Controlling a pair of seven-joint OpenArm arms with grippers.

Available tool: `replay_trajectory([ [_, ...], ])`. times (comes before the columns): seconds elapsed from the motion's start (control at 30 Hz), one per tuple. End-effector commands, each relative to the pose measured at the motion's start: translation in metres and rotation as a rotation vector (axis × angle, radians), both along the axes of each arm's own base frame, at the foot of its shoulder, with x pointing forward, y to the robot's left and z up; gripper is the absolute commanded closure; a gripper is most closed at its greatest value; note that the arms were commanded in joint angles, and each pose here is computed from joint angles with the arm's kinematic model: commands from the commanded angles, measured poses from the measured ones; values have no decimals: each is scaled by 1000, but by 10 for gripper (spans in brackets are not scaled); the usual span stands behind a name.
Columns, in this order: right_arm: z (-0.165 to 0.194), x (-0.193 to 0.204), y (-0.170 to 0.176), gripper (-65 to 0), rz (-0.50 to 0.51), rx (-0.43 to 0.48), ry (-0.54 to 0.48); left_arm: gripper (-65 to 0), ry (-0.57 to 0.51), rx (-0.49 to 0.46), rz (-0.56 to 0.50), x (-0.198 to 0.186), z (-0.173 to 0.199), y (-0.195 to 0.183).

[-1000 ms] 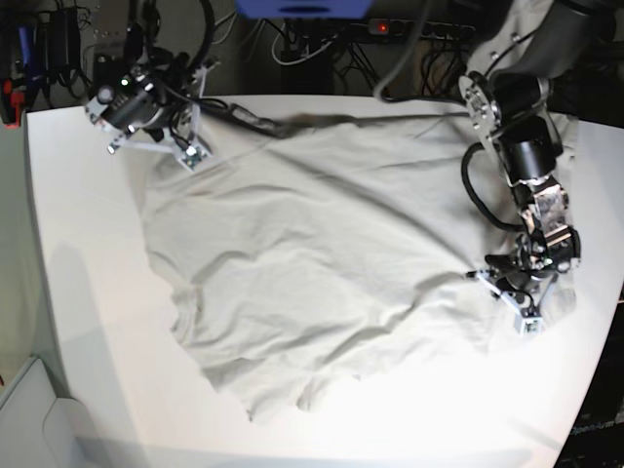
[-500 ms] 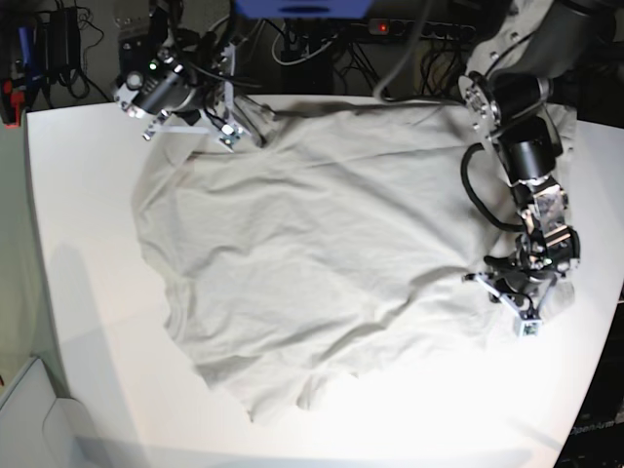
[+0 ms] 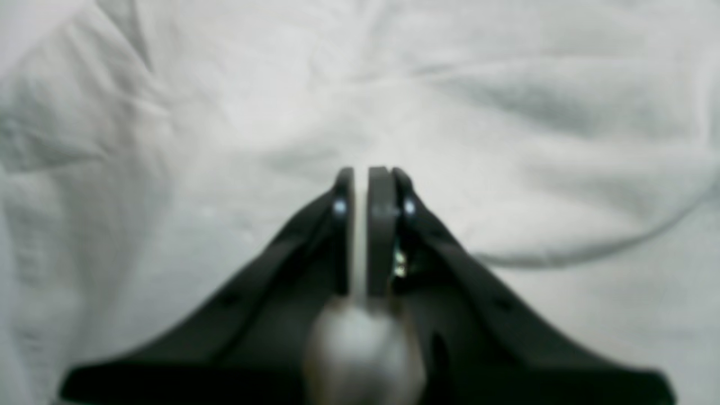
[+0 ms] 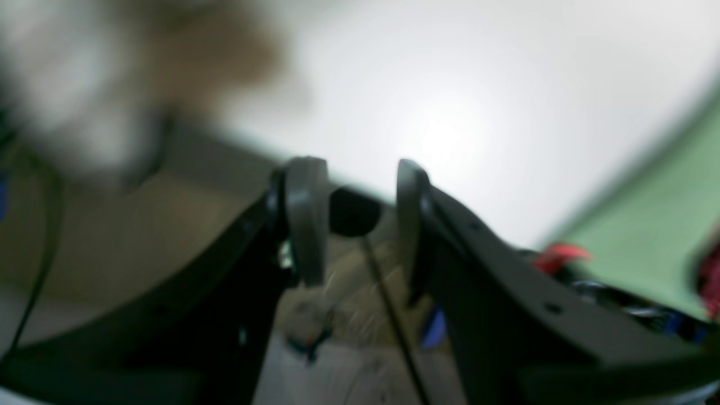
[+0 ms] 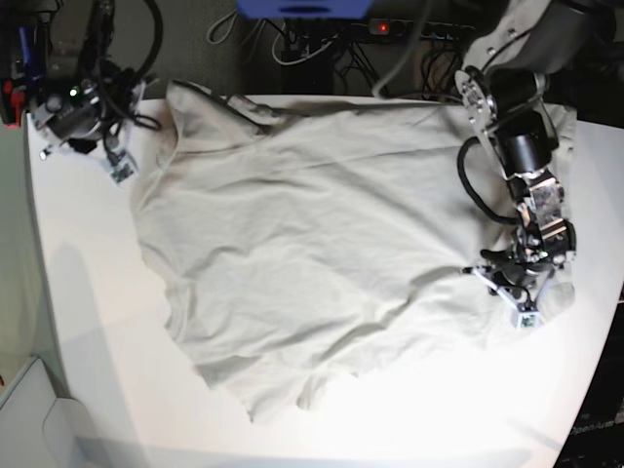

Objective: Layout the t-shirt on the table in an organized manner, then fold the t-shirt properly
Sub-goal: 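Pull the right gripper outward and release the shirt edge, then move both grippers inward onto the shirt's middle and grasp fabric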

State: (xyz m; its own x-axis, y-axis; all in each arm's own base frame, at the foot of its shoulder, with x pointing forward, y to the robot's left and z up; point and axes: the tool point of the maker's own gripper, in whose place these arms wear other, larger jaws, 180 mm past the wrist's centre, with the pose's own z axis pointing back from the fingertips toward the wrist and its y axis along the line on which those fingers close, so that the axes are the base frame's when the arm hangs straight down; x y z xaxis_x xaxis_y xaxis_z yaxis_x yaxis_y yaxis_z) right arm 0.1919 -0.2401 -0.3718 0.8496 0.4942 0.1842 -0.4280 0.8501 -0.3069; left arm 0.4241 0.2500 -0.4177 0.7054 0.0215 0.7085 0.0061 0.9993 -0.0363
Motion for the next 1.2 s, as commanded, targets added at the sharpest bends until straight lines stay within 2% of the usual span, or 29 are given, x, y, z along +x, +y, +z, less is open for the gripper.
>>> replay_trajectory([
  [0.0,13,17,0,-217,6,-1,-59,-43,-47,4,2,10,13,2],
  [0.13,39,60,5,-217,9,13,-181,-43,11,-1,0,-14,-12,0],
  [0.23,55,94,36,-217,67,66,-257,-43,62,1,1,-38,-32,0],
  [0.37,64,132,80,-217,166,123,-289,-43,123,7,-5,-63,-45,-8],
  [0.47,58,152,113,-217,222,178,-260,-43,153,41,-8,-82,-44,-9],
  [0.57,41,167,141,-216,261,232,-188,-43,164,44,-13,-94,-39,-24],
  [0.73,15,177,187,-215,297,373,-143,-43,190,47,-60,-113,-36,-57],
  [0.97,-9,172,200,-215,297,437,-107,-43,135,38,-164,-119,-14,-116],
  [1.17,-24,163,201,-215,292,465,-94,-43,81,128,-153,-111,35,-104],
])
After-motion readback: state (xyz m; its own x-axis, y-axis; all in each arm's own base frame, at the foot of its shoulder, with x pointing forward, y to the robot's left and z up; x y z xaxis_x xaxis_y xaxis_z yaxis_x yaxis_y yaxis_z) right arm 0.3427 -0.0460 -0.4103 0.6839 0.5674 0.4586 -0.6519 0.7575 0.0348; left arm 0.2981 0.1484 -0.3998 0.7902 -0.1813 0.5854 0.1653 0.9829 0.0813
